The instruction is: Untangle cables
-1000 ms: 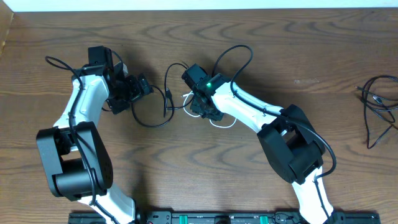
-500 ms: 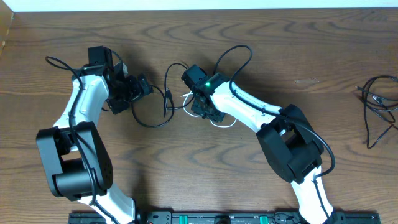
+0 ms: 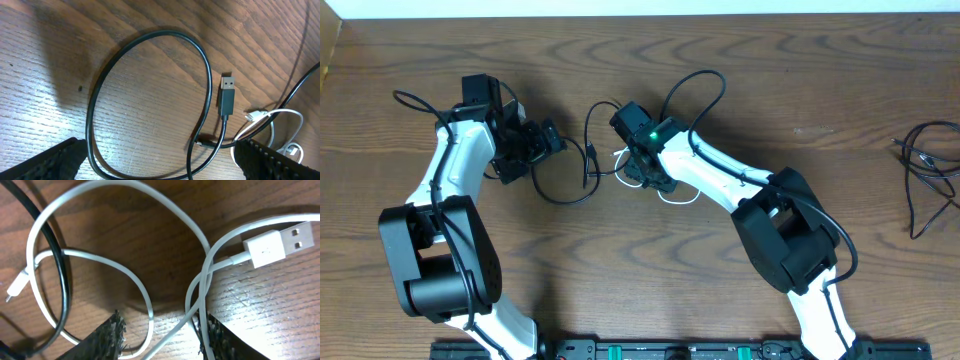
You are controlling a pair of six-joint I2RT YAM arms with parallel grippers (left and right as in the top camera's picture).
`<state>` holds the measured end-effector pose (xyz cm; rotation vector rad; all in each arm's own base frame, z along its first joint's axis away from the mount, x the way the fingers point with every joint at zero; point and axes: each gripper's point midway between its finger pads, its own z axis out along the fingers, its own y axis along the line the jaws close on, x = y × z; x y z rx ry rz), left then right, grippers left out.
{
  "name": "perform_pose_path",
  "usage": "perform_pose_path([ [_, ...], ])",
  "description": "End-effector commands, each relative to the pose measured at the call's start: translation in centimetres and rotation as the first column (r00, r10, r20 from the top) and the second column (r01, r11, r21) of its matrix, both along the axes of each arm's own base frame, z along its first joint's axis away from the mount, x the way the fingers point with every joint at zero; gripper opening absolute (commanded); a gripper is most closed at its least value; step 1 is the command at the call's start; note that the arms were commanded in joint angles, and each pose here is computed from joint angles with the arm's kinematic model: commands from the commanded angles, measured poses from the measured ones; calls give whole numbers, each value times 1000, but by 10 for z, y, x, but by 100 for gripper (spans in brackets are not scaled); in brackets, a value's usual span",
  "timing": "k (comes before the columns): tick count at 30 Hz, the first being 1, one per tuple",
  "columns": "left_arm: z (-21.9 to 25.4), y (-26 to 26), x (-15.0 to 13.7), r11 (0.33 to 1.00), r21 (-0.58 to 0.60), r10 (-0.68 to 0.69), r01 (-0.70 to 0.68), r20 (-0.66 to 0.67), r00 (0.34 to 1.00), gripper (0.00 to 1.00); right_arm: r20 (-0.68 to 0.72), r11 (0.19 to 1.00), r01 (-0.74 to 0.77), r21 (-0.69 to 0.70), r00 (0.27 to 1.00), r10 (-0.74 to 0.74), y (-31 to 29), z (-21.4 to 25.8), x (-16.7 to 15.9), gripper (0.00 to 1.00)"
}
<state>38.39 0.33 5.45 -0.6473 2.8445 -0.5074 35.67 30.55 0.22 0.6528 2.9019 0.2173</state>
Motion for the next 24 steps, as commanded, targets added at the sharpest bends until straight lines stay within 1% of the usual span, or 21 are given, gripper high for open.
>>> perform_pose_path([
  [1, -3, -1, -4, 1000, 7, -1, 1, -14, 1000, 100, -76, 992, 51, -118, 995, -60, -20, -63, -14, 51],
  [2, -3, -1, -4, 1000, 7, -1, 1, -14, 1000, 99, -95, 991, 50, -122, 994, -62, -22, -70, -17, 53],
  [4, -3, -1, -4, 1000, 7, -1, 1, -14, 1000, 100, -161, 991, 61, -120, 984, -80, -27, -79, -24, 52],
  [5, -3, -1, -4, 1000, 7, -1, 1, -14, 1000, 100, -192, 990, 72, -123, 977, -94, -31, -81, -27, 50],
  [8, -3, -1, -4, 1000, 7, -1, 1, -14, 1000, 99, -272, 980, 126, -153, 948, -165, -51, -77, -31, 39],
  [9, -3, -1, -4, 1000, 7, -1, 1, -14, 1000, 100, -291, 977, 138, -163, 939, -182, -58, -76, -31, 32],
  [11, -3, -1, -4, 1000, 7, -1, 1, -14, 1000, 100, -318, 966, 157, -205, 923, -217, -74, -69, -32, 23],
  [12, -3, -1, -4, 1000, 7, -1, 1, -14, 1000, 100, -330, 960, 163, -229, 914, -234, -84, -66, -32, 21],
  [15, -3, -1, -4, 1000, 8, -1, 1, -13, 1000, 100, -355, 953, 151, -262, 903, -240, -104, -58, -29, 12],
  [16, -3, -1, -4, 1000, 8, -1, 1, -12, 1000, 100, -362, 955, 141, -262, 903, -233, -107, -56, -28, 8],
  [21, -3, -1, -4, 1000, 8, -1, 1, -13, 1000, 100, -367, 949, 99, -299, 906, -211, -118, -44, -25, 8],
  [24, -3, -1, -4, 1000, 8, -1, 1, -13, 1000, 100, -380, 956, 8, -295, 917, -125, -117, -30, -21, 9],
])
